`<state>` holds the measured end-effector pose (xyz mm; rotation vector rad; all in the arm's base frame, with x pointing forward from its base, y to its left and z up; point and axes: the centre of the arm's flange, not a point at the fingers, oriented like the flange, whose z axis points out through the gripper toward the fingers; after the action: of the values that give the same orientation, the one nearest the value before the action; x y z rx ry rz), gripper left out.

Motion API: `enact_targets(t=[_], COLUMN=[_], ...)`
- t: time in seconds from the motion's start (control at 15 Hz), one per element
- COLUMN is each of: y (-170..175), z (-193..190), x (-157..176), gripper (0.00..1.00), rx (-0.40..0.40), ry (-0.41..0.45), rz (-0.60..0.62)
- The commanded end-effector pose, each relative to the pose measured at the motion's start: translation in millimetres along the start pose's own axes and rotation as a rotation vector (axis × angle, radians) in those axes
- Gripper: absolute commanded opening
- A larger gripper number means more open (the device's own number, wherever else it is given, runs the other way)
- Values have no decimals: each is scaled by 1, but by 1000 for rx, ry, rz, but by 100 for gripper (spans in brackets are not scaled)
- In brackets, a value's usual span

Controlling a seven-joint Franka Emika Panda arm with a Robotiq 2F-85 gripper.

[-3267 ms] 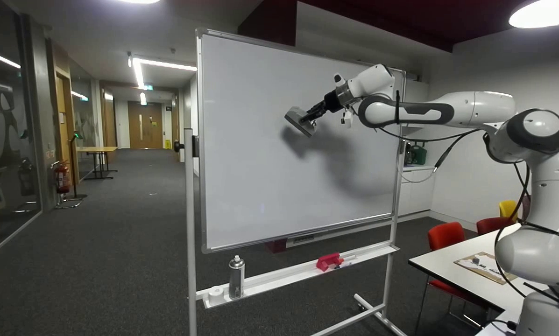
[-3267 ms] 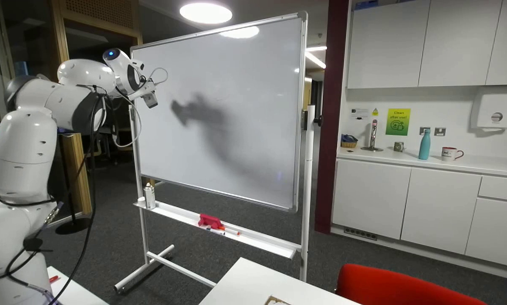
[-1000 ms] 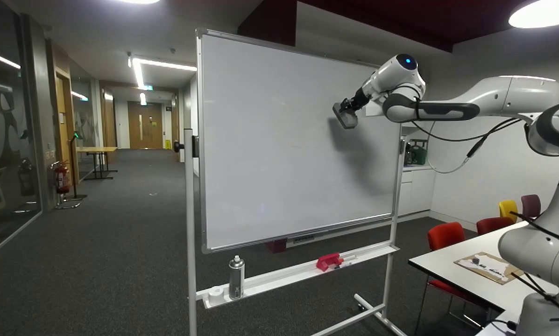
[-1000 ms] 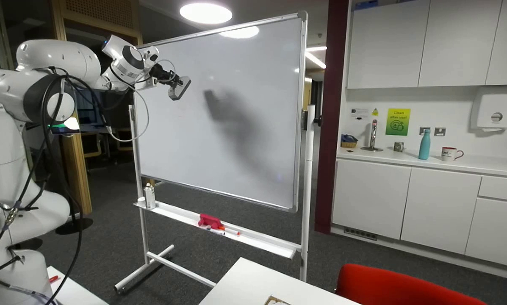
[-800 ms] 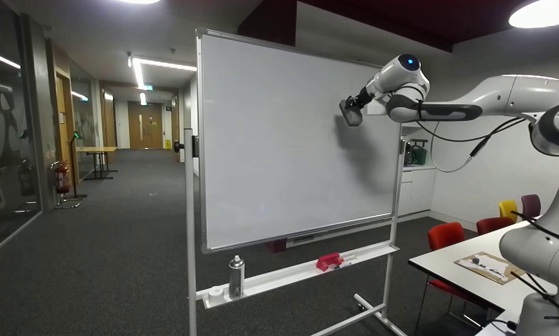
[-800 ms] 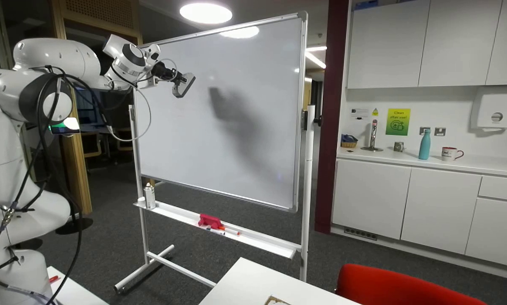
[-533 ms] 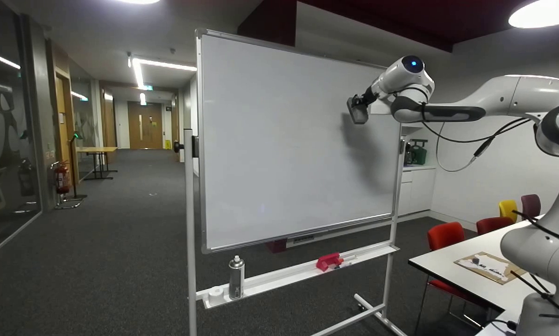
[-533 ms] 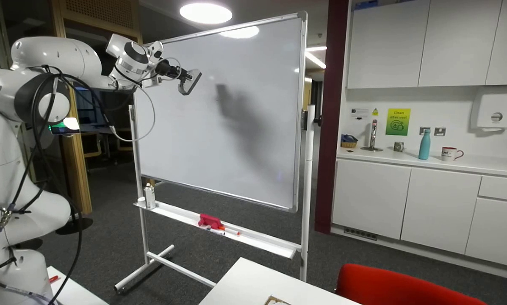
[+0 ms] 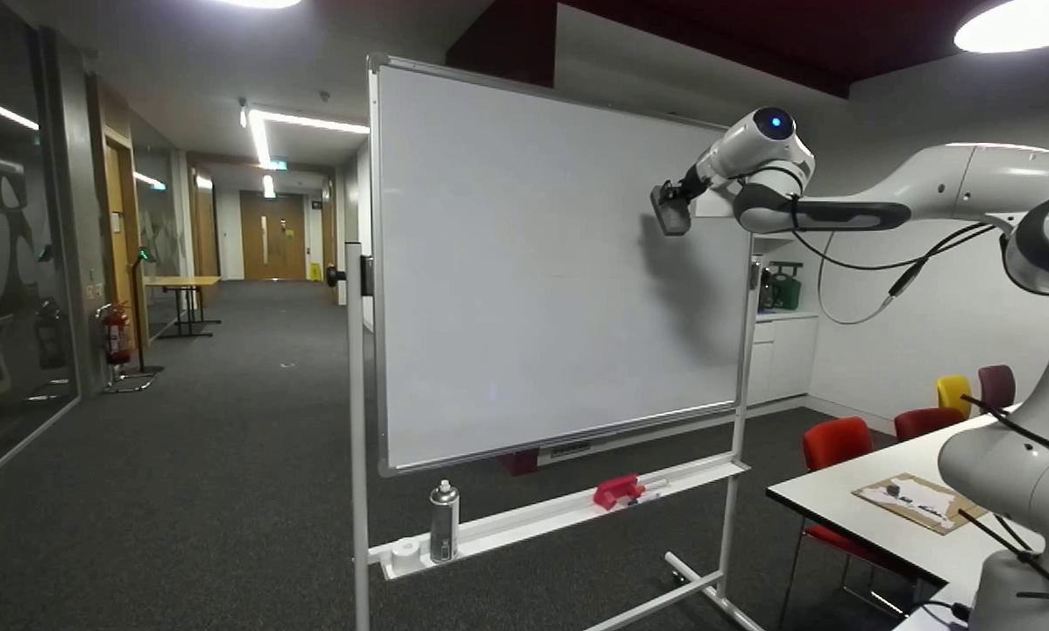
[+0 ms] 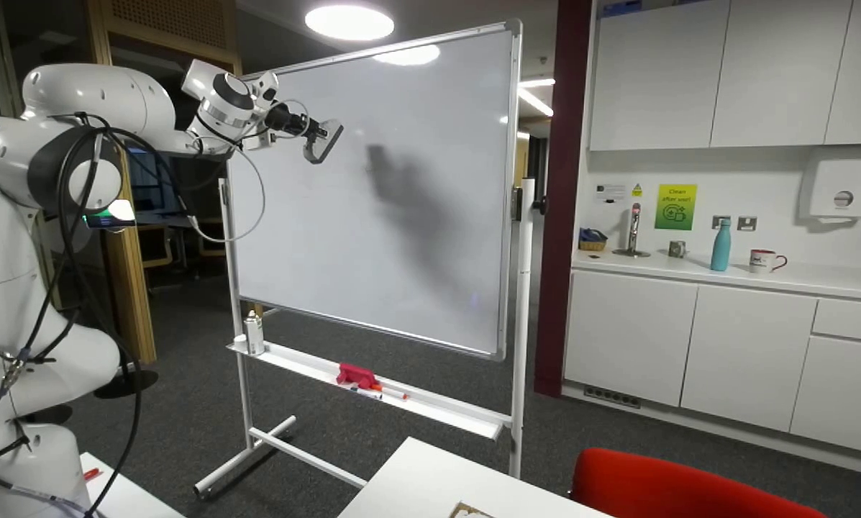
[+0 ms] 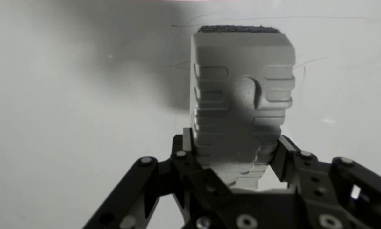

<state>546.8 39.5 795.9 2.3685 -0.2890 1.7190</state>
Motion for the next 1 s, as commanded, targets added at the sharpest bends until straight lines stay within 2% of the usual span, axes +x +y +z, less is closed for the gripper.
enact_targets(t=[0.0,0.2,0.53,0.93], y=[8,21,46,56], z=[8,15,29,59], x=[4,6,13,8], gripper=[34,34,34,34], rx=[-15,-36,-58,-6], ry=[19,28,110,177], rz=[19,47,66,22])
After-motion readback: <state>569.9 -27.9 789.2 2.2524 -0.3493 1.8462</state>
